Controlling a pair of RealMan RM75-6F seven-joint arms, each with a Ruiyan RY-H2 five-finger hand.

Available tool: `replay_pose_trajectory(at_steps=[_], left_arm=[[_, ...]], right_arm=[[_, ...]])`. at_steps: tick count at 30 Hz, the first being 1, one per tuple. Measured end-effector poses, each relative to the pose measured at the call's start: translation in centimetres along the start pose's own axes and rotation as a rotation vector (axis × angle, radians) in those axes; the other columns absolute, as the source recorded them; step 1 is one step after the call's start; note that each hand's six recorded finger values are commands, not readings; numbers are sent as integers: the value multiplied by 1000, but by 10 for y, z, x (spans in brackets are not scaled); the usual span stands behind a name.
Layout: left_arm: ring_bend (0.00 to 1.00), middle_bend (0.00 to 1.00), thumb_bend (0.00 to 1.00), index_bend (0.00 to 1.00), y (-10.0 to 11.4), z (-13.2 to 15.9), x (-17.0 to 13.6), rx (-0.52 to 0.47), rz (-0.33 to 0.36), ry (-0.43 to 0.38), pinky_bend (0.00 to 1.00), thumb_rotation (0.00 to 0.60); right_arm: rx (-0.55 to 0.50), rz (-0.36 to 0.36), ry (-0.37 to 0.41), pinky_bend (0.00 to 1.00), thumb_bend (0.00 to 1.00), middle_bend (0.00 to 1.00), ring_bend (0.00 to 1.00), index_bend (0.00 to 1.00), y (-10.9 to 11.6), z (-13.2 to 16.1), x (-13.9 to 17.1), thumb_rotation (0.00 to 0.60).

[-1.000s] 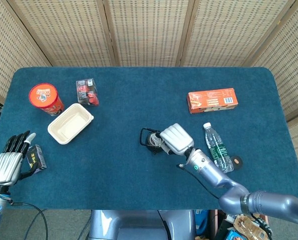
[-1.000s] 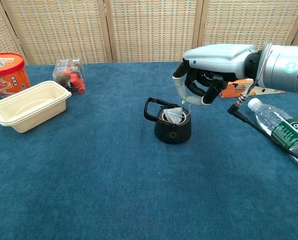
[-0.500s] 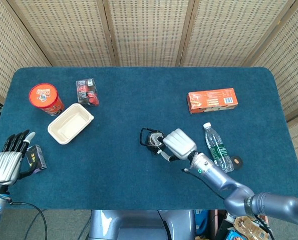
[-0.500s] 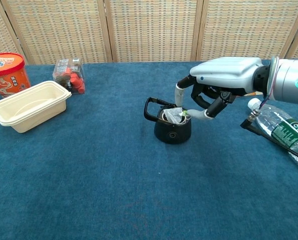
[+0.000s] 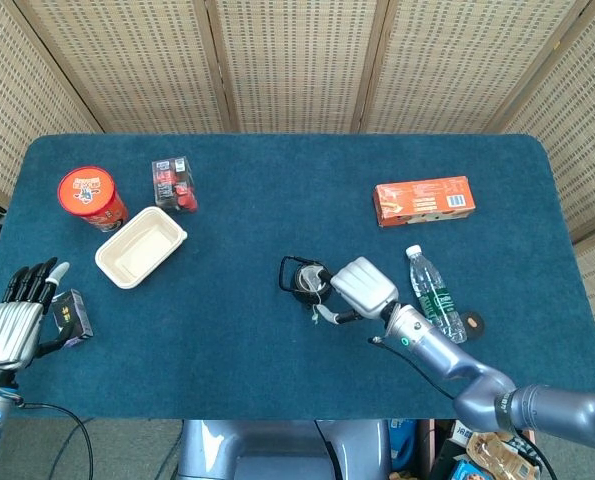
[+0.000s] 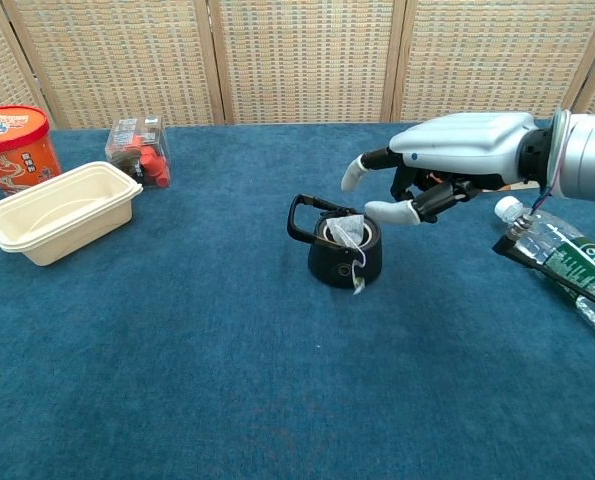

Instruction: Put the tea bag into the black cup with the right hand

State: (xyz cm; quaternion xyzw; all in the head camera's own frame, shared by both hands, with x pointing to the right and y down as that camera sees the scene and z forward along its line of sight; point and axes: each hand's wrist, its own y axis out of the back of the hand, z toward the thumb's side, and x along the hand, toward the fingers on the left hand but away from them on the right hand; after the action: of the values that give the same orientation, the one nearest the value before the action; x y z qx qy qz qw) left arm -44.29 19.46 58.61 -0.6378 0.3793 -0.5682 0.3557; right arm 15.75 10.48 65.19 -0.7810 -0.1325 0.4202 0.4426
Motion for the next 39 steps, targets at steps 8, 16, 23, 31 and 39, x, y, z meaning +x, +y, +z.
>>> replay_pose_trajectory(at_steps=[8, 16, 23, 31, 39], left_arm=[[0, 0, 378, 0, 0, 0, 0, 0, 0, 1, 0, 600], [0, 0, 378, 0, 1, -1, 1, 2, 2, 3, 0, 600], [0, 0, 378, 0, 4, -1, 1, 8, 8, 3, 0, 600], [0, 0, 378, 0, 6, 1, 3, 12, 11, -1, 0, 600], [0, 0, 378, 0, 5, 2, 3, 13, 10, -2, 0, 600]], right_arm=[[2, -6, -6, 1000, 378, 766, 841, 168, 0, -1, -1, 215], [-1, 75, 31, 1000, 673, 795, 841, 168, -2, 6, -6, 246], [8, 151, 37, 1000, 777, 819, 841, 168, 2, 5, -13, 100], [19, 188, 18, 1000, 970, 837, 847, 168, 4, 1, -16, 0], [34, 238, -2, 1000, 1000, 841, 849, 168, -1, -5, -18, 0]])
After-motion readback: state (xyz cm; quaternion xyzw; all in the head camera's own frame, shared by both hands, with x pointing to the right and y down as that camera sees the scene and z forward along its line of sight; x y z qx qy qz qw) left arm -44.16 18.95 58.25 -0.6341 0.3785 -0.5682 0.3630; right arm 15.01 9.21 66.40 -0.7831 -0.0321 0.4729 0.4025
